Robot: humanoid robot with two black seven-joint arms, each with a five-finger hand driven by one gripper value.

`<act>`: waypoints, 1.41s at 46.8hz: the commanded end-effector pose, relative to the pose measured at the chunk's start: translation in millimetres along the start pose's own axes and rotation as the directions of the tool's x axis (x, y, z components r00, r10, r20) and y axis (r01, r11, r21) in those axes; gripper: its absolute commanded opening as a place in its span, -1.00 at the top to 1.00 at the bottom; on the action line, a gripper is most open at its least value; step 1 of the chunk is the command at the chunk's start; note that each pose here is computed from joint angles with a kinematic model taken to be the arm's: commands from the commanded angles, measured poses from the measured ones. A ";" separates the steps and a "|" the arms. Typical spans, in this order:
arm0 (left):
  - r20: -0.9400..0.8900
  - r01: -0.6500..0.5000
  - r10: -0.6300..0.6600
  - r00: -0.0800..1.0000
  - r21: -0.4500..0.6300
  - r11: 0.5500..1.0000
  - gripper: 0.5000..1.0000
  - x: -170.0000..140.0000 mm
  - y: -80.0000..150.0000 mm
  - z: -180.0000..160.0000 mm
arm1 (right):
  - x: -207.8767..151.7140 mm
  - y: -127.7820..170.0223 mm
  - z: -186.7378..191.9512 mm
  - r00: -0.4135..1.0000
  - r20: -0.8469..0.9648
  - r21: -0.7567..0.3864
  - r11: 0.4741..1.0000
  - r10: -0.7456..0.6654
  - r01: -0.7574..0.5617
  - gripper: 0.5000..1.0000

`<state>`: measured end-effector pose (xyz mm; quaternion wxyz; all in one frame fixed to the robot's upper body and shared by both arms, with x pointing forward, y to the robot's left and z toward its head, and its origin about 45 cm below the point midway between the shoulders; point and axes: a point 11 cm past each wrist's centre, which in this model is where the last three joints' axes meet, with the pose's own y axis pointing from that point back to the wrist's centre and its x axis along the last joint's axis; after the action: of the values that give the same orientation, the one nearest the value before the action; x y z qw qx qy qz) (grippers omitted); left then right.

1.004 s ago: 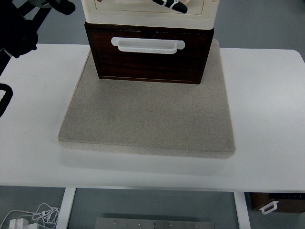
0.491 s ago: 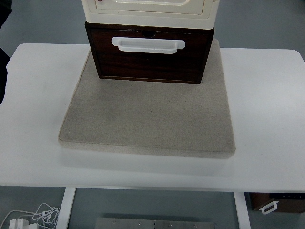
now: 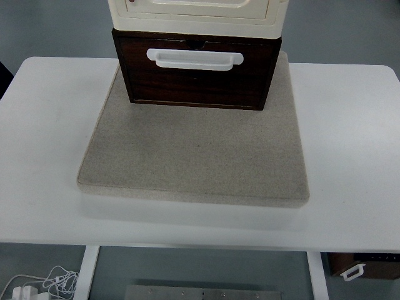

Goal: Close drawer under combined cabinet

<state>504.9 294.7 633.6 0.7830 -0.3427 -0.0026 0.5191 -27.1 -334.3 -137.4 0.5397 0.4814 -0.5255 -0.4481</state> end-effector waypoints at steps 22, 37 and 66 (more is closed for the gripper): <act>-0.122 -0.507 0.519 0.846 0.113 0.854 -0.99 146.4 59.2 -46.9 | -0.7 0.0 -0.1 1.000 0.002 0.000 1.000 -0.005 0.005 -0.81; -0.242 -0.580 0.622 0.745 0.229 0.782 -0.99 191.3 117.7 -116.5 | -0.7 0.0 0.0 1.000 0.000 0.000 1.000 -0.005 0.005 -0.81; -0.336 -0.494 0.599 0.727 0.349 0.796 -0.99 182.0 181.3 -239.2 | -1.5 0.1 0.7 1.000 0.008 0.004 1.000 -0.008 0.008 -0.81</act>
<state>528.9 364.5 297.3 0.6070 -0.3335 0.3245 0.6442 -27.1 -333.2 -137.6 0.5344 0.4821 -0.5278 -0.4509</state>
